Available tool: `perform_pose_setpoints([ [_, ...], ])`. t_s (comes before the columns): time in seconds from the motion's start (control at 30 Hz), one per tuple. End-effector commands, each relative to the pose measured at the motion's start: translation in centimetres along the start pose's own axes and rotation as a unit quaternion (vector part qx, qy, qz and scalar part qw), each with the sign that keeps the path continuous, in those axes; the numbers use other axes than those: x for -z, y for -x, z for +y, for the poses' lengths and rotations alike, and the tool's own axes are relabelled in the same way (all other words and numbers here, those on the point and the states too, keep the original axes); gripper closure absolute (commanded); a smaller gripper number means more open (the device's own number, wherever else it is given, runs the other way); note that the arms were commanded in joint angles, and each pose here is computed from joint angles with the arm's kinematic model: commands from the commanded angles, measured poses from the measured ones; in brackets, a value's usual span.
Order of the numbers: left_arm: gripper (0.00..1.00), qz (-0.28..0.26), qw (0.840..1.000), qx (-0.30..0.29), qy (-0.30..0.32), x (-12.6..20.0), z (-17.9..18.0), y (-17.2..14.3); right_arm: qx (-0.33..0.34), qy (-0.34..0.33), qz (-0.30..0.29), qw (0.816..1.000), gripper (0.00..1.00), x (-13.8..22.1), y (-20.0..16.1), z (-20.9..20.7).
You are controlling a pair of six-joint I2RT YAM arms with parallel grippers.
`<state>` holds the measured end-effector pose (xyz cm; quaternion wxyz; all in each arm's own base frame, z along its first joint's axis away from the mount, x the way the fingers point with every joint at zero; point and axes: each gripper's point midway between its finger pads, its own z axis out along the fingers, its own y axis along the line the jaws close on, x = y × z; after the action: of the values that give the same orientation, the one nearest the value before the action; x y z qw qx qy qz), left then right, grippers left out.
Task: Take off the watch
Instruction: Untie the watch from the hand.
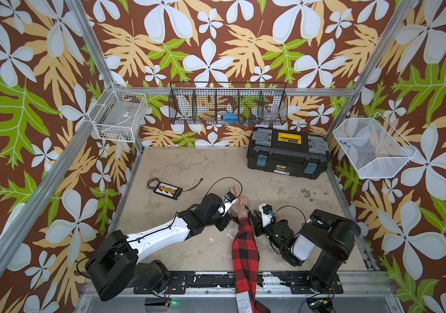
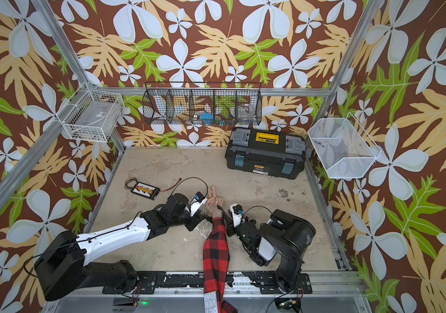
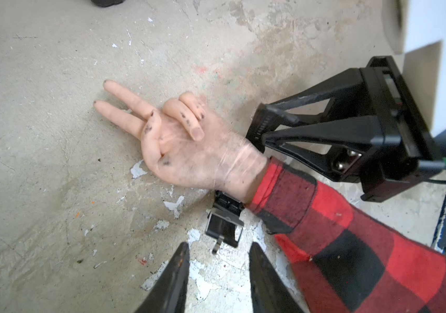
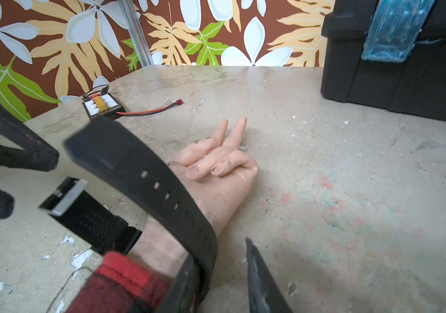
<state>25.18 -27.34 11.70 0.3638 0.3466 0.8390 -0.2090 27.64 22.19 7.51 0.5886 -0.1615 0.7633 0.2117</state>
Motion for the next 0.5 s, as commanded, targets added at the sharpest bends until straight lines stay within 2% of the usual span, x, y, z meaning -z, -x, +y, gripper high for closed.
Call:
perform_pose_setpoints([
  [0.0, 0.60, -0.038, 0.999, 0.032, -0.006, 0.5, -0.2, 1.7, 0.013, -0.009, 0.042, 0.999, 0.64, 0.1, -1.0, -0.2],
  [0.23, 0.58, -0.075, 0.996, 0.051, 0.013, 2.1, 0.5, 3.0, -0.007, -0.010, 0.068, 0.998, 0.51, 0.6, 1.0, 0.2],
  [0.47, 0.57, -0.105, 0.989, 0.103, 0.029, 4.5, 3.5, 4.0, -0.043, -0.027, 0.113, 0.992, 0.48, 2.0, 3.3, 0.4],
])
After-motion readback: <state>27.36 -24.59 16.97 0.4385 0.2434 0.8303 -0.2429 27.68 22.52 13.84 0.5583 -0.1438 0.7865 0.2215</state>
